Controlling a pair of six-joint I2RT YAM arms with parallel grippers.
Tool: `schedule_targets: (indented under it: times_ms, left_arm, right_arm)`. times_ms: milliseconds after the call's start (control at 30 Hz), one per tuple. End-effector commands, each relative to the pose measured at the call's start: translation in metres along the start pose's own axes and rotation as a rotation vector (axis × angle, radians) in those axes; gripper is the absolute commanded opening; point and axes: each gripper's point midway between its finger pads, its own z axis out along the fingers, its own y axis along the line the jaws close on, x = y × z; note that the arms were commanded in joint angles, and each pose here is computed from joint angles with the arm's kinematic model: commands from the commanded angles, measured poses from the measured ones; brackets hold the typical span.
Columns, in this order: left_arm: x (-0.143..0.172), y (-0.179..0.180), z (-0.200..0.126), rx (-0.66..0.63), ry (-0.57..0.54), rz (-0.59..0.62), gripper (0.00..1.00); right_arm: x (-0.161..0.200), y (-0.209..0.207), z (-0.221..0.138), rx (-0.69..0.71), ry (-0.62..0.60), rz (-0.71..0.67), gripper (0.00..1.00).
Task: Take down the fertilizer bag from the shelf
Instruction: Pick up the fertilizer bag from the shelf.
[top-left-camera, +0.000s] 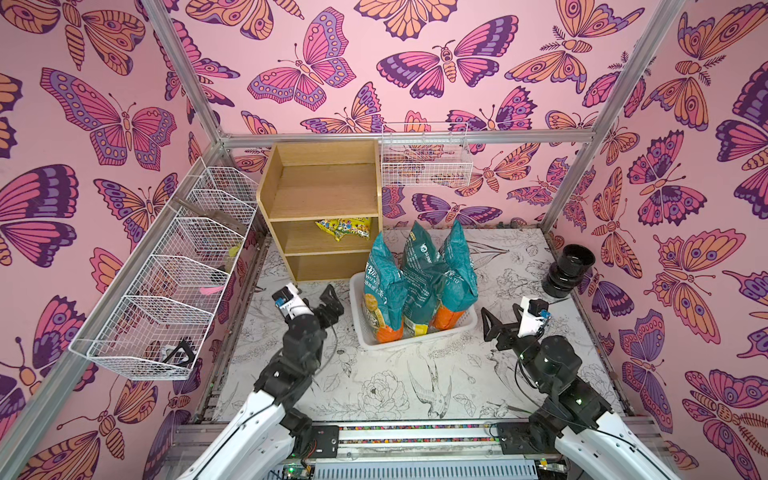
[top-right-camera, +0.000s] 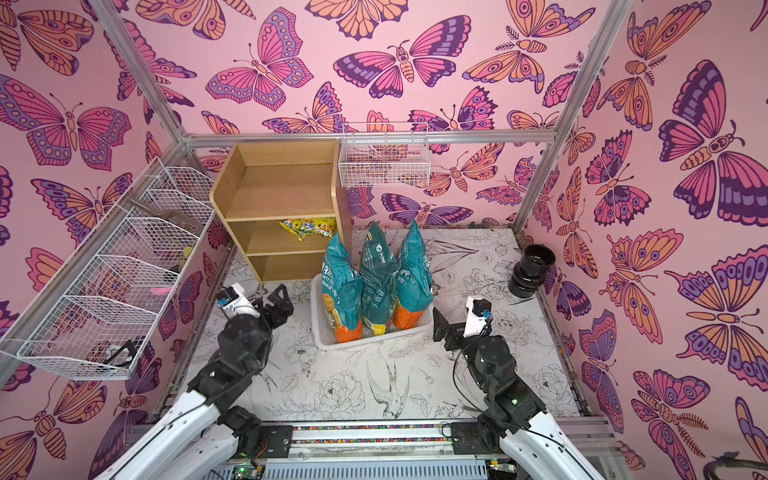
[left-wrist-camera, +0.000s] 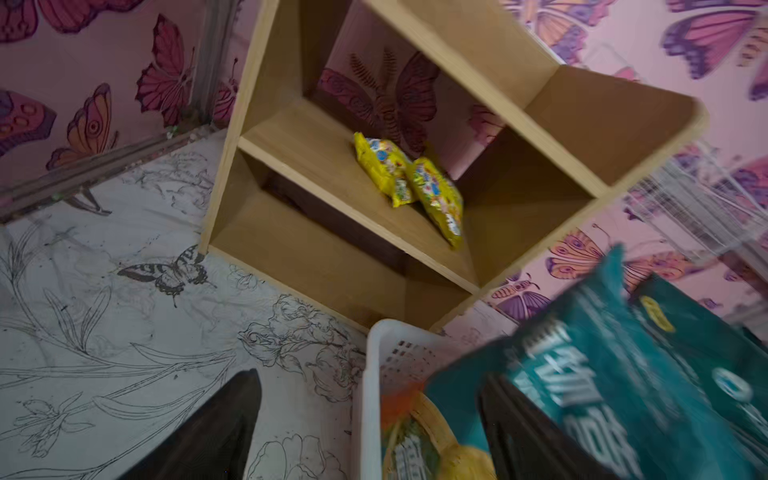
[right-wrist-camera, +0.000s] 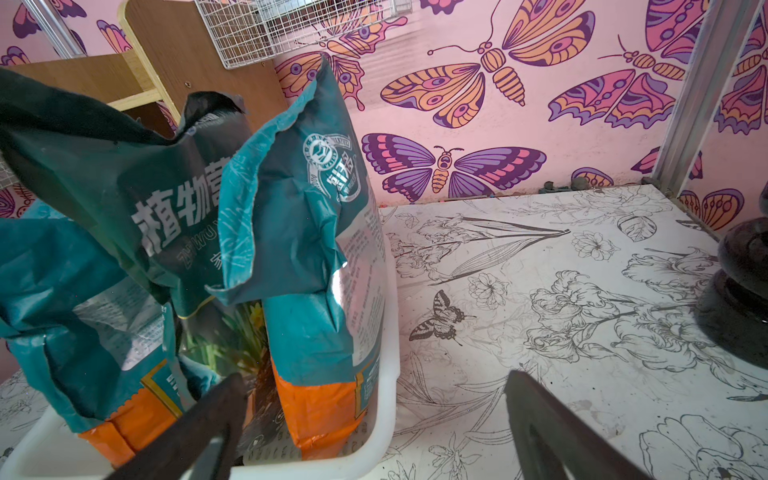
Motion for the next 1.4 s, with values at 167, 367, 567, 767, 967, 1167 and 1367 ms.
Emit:
schedule_targets:
  times_ms: [167, 367, 567, 767, 967, 1167, 1367]
  left_arm:
    - [-0.02, -0.043, 0.071, 0.294, 0.098, -0.354, 0.79]
    - [-0.04, -0.063, 0.082, 0.347, 0.073, -0.365, 0.72]
    - [-0.035, -0.066, 0.095, 0.353, 0.1, -0.391, 0.68]
    - [-0.033, -0.094, 0.135, 0.486, 0.138, -0.441, 0.7]
    - [-0.031, -0.107, 0.17, 0.588, 0.159, -0.546, 0.69]
    - [-0.027, -0.115, 0.181, 0.591, 0.179, -0.535, 0.69]
    - [-0.014, -0.108, 0.19, 0.53, 0.219, -0.551, 0.68]
  right_arm:
    - [-0.005, 0.0, -0.002, -0.004, -0.022, 0.004, 0.99]
    - [-0.003, 0.0, 0.0, -0.001, -0.015, -0.002, 0.99]
    - [0.001, 0.0, 0.004, 0.004, 0.0, -0.01, 0.99]
    - [0.003, -0.001, 0.006, 0.014, 0.002, -0.013, 0.99]
    - [0.003, -0.005, 0.007, 0.037, 0.008, -0.027, 0.99]
    - [0.003, -0.008, 0.009, 0.055, 0.004, -0.034, 0.99]
    - [0.004, -0.005, 0.011, 0.045, 0.015, -0.041, 0.99]
